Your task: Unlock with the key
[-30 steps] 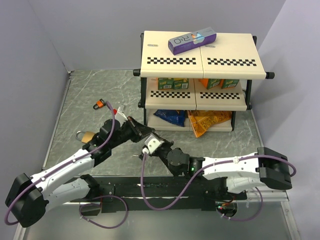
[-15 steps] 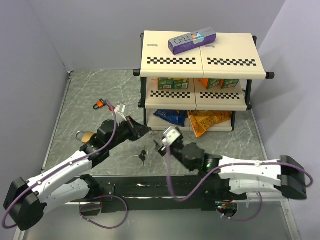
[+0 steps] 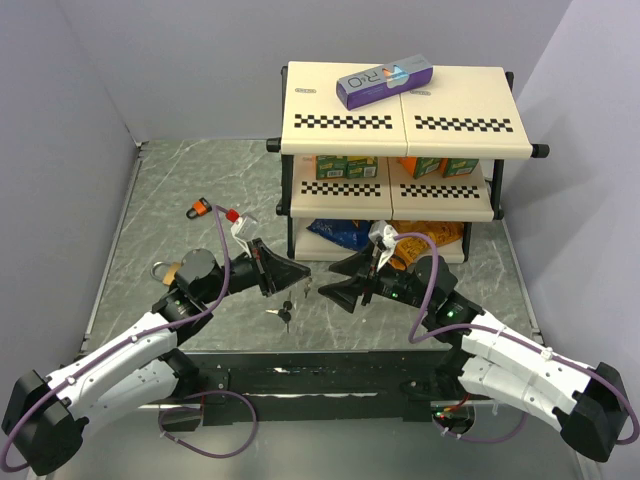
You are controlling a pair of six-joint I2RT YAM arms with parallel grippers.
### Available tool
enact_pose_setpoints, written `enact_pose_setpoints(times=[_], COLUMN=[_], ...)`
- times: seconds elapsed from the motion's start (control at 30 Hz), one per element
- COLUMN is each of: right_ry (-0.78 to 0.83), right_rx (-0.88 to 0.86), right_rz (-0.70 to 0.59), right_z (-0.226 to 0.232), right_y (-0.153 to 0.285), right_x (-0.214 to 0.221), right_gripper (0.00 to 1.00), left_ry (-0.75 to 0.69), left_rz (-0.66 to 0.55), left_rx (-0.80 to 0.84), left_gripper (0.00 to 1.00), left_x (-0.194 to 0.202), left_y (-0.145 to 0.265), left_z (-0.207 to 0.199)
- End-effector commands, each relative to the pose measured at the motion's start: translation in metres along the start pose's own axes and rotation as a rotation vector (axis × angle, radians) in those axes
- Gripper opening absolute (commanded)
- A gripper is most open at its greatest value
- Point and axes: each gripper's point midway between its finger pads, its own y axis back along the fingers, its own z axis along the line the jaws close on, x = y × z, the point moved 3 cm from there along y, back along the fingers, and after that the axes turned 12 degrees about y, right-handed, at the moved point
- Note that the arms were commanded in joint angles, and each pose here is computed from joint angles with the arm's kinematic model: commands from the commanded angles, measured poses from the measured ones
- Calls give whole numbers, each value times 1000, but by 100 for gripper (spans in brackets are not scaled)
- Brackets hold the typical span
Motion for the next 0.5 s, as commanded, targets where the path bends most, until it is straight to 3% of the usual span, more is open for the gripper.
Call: enact_pose_setpoints(times=[0.0, 0.3, 0.47], right_ry=[-90, -115, -118], right_rx=[-279, -336, -326], right_rz=[-48, -67, -86], right_z=[39, 45, 43], right_y=[3, -2, -4], right_x=[-22, -28, -33], right_gripper=[73, 49, 42], left_ry=[-104, -103, -98], left_rz=[59, 130, 144], left_rx=[185, 237, 239], left_gripper=[1, 1, 1], left_x=[4, 12, 14], left_y=[7, 7, 5], left_z=[-30, -37, -35])
